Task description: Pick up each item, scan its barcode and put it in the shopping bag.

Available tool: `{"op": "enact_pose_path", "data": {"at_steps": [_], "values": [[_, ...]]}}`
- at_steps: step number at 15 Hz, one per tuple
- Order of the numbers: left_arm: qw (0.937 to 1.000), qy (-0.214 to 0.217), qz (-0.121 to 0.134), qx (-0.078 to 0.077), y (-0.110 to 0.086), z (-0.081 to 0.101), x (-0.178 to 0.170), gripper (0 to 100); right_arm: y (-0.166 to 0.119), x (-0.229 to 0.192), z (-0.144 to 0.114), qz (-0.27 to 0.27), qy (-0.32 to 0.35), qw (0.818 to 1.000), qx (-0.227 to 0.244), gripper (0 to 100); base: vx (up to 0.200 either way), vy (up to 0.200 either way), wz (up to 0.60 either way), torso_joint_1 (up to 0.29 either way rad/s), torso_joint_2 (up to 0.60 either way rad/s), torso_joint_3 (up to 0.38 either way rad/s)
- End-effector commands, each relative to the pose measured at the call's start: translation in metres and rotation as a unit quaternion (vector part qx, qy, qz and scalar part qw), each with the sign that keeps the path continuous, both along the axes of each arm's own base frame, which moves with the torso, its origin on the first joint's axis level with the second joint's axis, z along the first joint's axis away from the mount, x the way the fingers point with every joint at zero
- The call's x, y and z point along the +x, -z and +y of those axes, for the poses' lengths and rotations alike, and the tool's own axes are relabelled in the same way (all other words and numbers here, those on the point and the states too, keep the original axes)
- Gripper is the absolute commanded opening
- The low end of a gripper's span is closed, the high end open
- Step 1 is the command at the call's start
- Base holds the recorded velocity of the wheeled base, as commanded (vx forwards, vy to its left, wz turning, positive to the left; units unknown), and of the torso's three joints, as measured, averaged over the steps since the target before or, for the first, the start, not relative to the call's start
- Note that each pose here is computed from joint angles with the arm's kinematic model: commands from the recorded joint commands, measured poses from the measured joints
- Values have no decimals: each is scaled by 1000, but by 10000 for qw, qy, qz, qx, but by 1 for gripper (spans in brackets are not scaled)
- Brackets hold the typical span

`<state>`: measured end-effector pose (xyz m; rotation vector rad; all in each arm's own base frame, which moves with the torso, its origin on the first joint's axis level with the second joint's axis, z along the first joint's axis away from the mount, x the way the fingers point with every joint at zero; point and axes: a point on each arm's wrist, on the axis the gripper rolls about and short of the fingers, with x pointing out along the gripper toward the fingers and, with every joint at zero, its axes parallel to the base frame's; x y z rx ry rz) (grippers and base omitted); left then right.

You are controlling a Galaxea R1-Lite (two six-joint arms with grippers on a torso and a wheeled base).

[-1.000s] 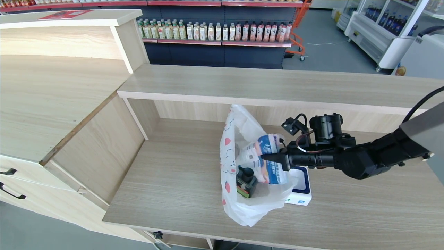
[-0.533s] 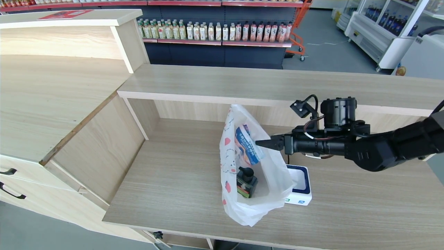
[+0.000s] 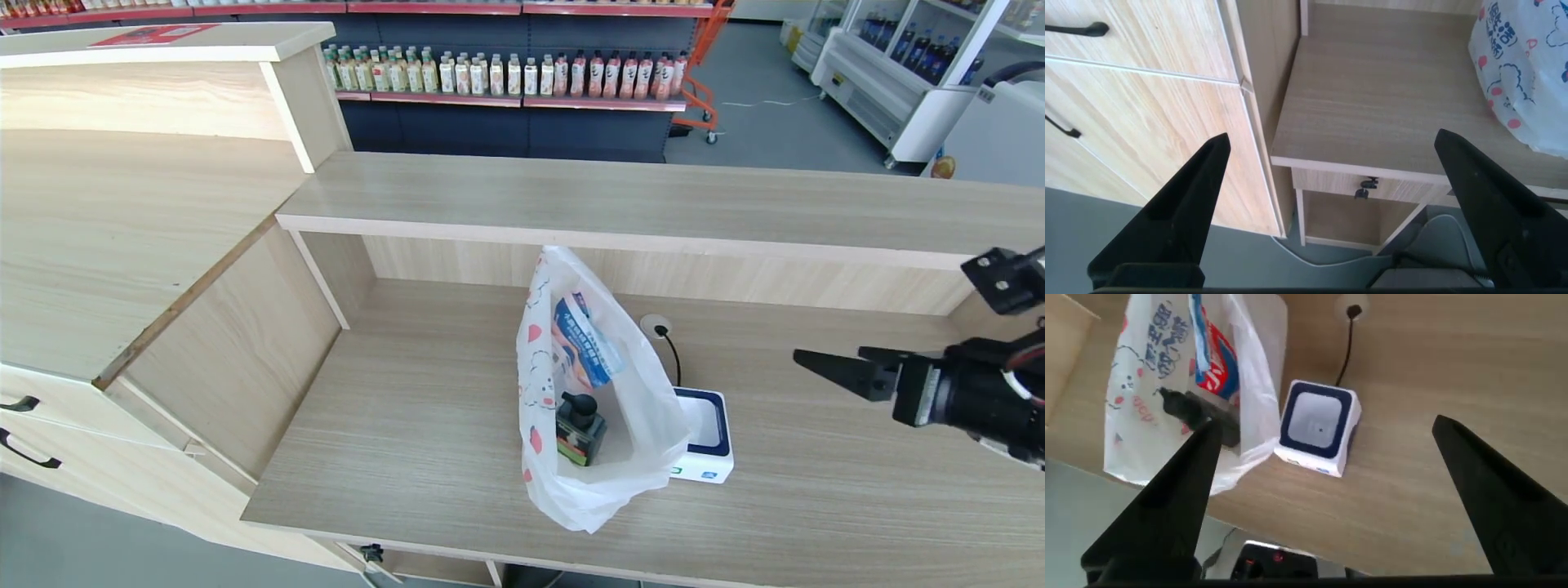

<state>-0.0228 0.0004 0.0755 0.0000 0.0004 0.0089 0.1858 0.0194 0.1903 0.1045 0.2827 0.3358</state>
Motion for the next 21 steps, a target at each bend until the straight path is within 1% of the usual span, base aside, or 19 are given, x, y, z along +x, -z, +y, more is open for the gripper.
{"op": "enact_pose_path", "data": {"at_steps": [1, 2, 3, 4, 5, 6, 8, 12, 19, 20, 21], "values": [[10000, -1, -2, 0, 0, 0, 0, 100, 72, -135, -20, -362, 1892, 9803, -430, 100, 0, 0, 0, 0, 0, 0], [10000, -1, -2, 0, 0, 0, 0, 100, 76, -154, -20, -631, 1927, 9785, -375, 100, 0, 0, 0, 0, 0, 0], [10000, -1, -2, 0, 0, 0, 0, 100, 90, -171, -21, -475, 1962, 9785, -430, 100, 0, 0, 0, 0, 0, 0], [10000, -1, -2, 0, 0, 0, 0, 100, 99, -187, -21, -737, 1958, 9772, -371, 100, 0, 0, 0, 0, 0, 0], [10000, -1, -2, 0, 0, 0, 0, 100, 115, -201, -21, -715, 1971, 9770, -383, 100, 0, 0, 0, 0, 0, 0], [10000, -1, -2, -8, 0, 0, 0, 100, 113, -206, -21, -1252, 1930, 9723, -411, 100, 0, 0, 0, 0, 0, 0], [10000, -1, -2, 0, 0, 0, 0, 100, 115, -209, -21, -1369, 1907, 9709, -470, 100, 0, 0, 0, 0, 0, 0], [10000, -1, -2, -8, 0, 0, 0, 100, 115, -209, -21, -1357, 1927, 9713, -334, 100, 0, 0, 0, 0, 0, 0], [10000, -1, -2, 0, 0, 0, 0, 100, 115, -209, -21, -1349, 1927, 9714, -335, 100, 0, 0, 0, 0, 0, 0], [10000, -1, -2, 0, 0, 0, 0, 100, 115, -209, -21, -1357, 1927, 9713, -334, 0, 0, 0, 0, 0, 0, 0], [10000, -1, -10, -31, 0, 0, 0, 100, 115, -209, -21, -1351, 1932, 9714, -296, 0, 0, 0, 0, 0, 0, 0]]}}
